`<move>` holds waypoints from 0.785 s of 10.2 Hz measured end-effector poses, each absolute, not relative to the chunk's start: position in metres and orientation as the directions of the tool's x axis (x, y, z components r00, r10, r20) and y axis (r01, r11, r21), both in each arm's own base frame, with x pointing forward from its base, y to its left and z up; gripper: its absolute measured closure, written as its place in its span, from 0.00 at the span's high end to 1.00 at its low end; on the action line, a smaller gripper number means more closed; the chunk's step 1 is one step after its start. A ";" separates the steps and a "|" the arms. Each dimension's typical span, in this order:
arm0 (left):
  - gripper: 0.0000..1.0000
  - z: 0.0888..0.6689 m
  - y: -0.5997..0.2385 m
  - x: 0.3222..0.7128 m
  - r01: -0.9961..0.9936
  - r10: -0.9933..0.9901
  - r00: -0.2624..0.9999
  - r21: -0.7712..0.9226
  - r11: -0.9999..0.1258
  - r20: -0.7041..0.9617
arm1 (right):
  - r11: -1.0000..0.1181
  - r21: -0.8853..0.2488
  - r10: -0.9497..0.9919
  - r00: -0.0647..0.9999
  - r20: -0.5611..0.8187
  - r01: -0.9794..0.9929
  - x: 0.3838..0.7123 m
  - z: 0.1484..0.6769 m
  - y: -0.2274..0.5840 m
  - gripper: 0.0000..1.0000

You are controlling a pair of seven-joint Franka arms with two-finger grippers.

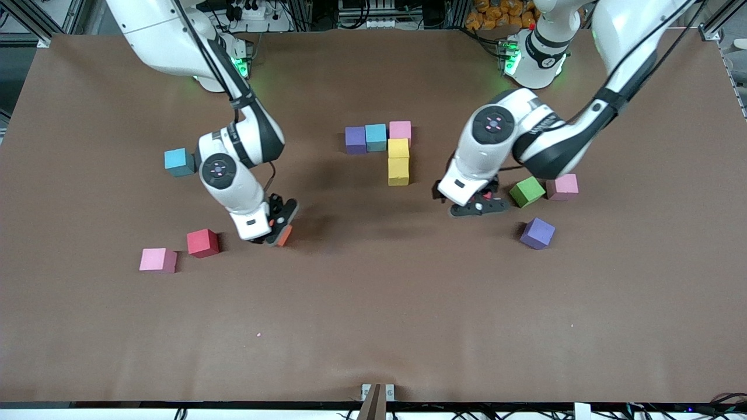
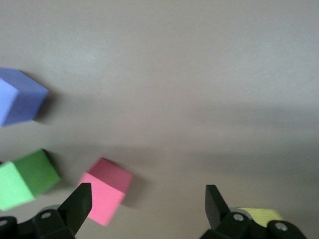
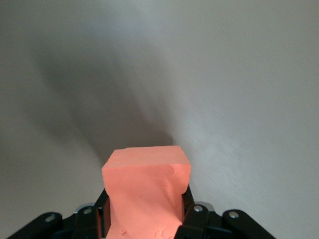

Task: Form number 2 with 11 blocks
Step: 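Grasp the pink cube with the left gripper while the right gripper carries orange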

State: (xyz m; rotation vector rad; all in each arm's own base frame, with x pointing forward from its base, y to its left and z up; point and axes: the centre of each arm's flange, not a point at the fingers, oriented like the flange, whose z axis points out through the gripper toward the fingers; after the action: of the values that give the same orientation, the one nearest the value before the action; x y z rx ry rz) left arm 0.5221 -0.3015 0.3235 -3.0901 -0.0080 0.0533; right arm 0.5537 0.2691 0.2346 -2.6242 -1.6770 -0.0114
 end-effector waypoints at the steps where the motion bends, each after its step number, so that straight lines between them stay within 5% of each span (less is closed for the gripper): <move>1: 1.00 0.316 -0.285 0.524 -0.055 -0.052 0.997 -0.057 -0.997 -0.056 | -0.384 -0.039 0.923 0.385 0.021 0.922 0.548 0.244 0.294 0.56; 8: 1.00 0.272 -0.243 0.488 -0.237 -0.231 0.964 -0.036 -0.971 -0.132 | -0.198 -0.044 0.979 0.200 0.043 0.979 0.482 0.253 0.410 0.56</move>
State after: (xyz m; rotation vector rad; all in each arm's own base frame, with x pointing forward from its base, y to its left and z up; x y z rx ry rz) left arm 0.4876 -0.2430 0.2725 -3.0623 0.3654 0.1966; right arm 0.4825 0.4101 0.2534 -2.3852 -1.9498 -0.0086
